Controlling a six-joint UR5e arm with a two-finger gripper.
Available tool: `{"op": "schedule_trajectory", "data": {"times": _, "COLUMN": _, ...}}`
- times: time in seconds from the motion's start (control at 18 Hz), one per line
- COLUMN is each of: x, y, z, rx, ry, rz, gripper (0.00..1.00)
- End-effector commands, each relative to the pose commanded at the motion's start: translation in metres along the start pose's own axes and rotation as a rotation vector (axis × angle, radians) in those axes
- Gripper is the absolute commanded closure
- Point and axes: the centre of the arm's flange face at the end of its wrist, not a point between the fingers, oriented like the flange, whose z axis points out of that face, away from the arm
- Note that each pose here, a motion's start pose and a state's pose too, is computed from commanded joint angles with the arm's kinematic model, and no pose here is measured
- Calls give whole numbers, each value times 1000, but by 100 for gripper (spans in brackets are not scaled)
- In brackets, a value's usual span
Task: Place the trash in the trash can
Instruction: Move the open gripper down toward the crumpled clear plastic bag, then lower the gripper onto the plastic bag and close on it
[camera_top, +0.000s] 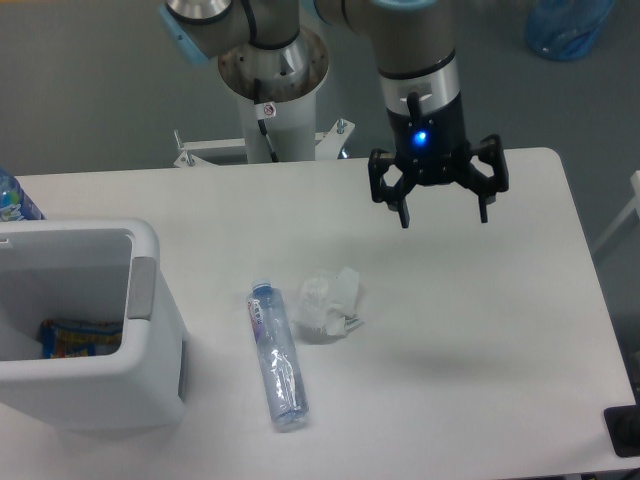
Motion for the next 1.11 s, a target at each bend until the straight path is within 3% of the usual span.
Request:
{"op": "schedule_trajectory", "data": {"times": 0.22, "x": 21, "y": 12, "z": 33, "rx": -59, "ry": 46, "rz": 43, "gripper": 0}}
{"op": "schedule_trajectory", "data": {"times": 0.33, "x": 33, "y": 12, "z": 48, "rx": -79, "ry": 73, "rz": 134, "gripper": 0}}
{"op": "schedule_trajectory", "data": {"times": 0.56, "x": 57, "y": 9, "z": 75, "rx": -104, "ry": 122, "rz": 244, "gripper": 0}}
{"op": "schedule_trajectory", "data": {"times": 0.72, "x": 69, "y": 19, "z": 99, "rx": -142, "ry": 163, "rz": 270, "gripper": 0}}
{"op": "schedule_trajectory", "data": {"times": 0.89, "x": 75, "y": 25, "z": 128, "rx": -170, "ry": 210, "rz": 377, "gripper": 0}}
{"op": "schedule_trajectory", "data": {"times": 1.11, "x": 82, "y": 31, "z": 158, "rx": -208, "ry": 251, "rz": 380, "gripper": 0}}
